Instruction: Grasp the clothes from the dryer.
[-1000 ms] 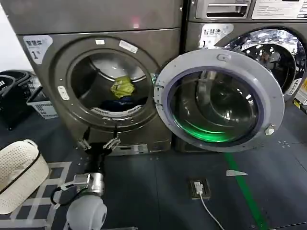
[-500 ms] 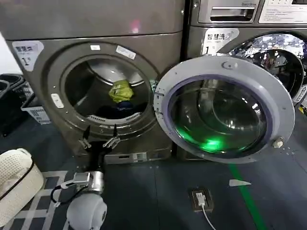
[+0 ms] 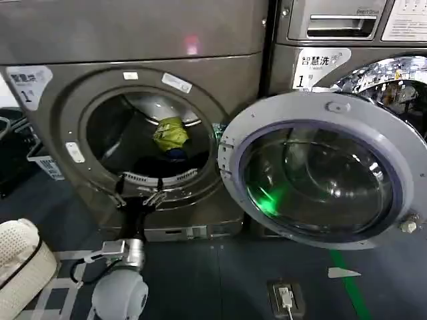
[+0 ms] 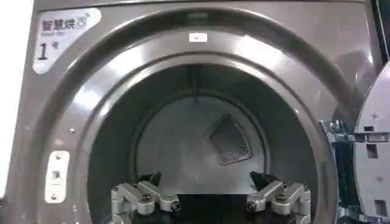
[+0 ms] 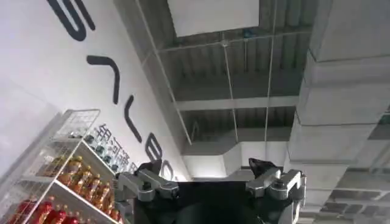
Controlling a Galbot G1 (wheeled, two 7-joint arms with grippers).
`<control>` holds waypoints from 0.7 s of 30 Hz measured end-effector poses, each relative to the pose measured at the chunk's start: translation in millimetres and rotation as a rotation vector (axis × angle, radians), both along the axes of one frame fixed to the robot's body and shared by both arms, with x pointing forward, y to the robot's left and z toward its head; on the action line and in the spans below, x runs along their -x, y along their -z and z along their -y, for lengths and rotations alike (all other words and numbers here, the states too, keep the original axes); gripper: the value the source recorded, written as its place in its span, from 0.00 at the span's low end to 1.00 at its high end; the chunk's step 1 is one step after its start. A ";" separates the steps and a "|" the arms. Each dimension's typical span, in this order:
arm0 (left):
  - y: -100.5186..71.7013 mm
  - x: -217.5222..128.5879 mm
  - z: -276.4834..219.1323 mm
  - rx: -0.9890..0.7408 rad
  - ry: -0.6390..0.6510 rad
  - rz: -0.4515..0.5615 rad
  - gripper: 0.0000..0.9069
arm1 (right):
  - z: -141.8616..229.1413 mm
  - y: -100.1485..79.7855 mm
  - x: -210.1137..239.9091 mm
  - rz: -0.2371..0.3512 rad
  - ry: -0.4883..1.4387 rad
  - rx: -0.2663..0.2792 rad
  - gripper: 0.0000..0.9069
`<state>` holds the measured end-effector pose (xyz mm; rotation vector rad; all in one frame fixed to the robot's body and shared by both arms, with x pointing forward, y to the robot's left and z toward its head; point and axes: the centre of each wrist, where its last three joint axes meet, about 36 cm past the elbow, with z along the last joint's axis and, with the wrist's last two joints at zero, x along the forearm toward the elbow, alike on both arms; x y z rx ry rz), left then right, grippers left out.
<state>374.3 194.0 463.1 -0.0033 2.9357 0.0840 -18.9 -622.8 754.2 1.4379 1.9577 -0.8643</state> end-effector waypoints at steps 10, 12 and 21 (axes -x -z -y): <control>0.6 -2.5 -0.9 0.000 -0.003 0.002 1.00 | -5.5 0.3 -2.8 -0.012 -0.011 0.001 1.00; 1.1 -4.6 -0.7 0.002 -0.004 0.003 1.00 | -6.2 -0.3 -3.2 -0.016 -0.008 -0.001 1.00; 7.2 -30.2 2.2 0.028 -0.001 -0.021 1.00 | -14.7 -12.3 -5.1 -0.013 0.028 0.010 1.00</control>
